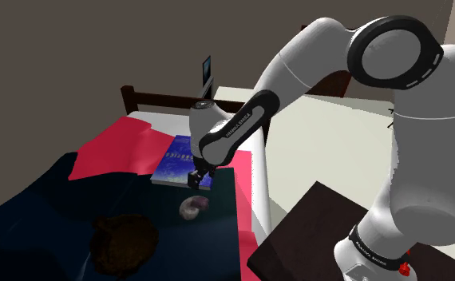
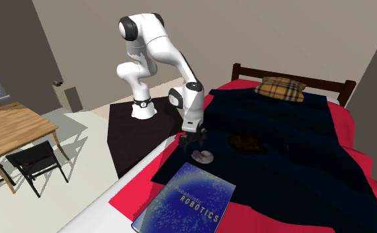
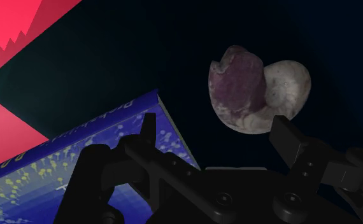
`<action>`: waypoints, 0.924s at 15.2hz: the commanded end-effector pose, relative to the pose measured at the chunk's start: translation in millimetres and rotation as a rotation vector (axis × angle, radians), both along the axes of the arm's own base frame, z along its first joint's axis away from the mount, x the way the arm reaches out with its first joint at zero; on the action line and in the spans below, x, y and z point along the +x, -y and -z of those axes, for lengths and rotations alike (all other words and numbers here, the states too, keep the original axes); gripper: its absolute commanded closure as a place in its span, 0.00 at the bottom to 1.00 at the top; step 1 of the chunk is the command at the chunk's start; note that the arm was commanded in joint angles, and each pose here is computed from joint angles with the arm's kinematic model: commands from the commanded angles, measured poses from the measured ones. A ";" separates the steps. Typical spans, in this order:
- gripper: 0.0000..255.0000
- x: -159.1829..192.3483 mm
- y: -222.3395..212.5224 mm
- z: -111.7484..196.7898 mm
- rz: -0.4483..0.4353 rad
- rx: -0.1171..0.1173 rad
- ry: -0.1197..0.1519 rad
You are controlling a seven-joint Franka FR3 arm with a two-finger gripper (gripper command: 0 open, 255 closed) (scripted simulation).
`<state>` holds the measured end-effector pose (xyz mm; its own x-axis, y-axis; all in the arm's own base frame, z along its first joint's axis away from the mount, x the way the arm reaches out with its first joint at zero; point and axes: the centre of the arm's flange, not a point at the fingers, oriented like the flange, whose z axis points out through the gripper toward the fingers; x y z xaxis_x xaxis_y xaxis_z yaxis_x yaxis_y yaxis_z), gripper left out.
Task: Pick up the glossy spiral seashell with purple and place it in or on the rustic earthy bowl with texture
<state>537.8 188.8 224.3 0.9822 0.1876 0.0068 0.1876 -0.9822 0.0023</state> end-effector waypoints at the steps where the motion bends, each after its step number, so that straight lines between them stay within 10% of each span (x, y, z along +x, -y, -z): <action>1: 0.00 1.1 -1.3 10.3 0.000 0.000 0.001; 12: 0.00 1.2 -1.3 29.2 0.000 0.000 0.001; 13: 1.00 1.2 -1.3 29.2 0.000 0.000 0.001; 14: 1.00 1.2 -1.3 29.2 0.000 0.000 0.001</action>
